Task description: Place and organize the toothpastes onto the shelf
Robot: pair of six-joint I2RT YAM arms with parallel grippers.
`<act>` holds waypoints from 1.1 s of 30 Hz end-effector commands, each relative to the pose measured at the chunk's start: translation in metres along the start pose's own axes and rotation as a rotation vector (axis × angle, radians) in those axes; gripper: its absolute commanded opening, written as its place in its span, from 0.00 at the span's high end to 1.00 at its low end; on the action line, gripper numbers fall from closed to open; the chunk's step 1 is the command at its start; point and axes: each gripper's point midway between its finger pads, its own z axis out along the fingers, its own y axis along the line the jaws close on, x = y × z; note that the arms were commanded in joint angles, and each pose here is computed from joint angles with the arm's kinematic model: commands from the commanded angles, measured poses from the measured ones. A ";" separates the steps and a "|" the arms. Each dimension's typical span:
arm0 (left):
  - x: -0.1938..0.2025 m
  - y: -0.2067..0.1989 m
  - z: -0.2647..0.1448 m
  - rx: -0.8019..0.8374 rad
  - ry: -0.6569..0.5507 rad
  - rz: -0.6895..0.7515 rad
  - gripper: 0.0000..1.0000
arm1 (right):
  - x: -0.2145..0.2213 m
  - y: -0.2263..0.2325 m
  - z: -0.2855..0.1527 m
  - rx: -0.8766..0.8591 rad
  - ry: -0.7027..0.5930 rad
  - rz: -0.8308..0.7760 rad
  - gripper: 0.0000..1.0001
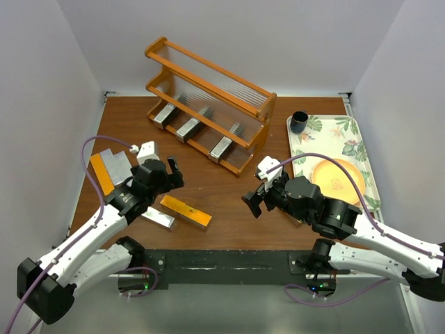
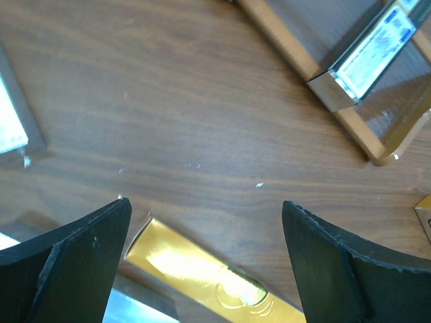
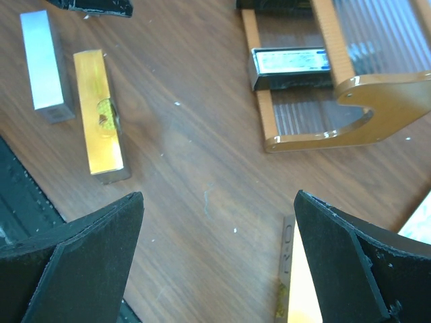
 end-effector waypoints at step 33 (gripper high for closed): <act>0.036 -0.117 0.077 0.215 0.202 0.013 0.00 | 0.006 0.002 -0.005 -0.006 -0.016 0.057 0.01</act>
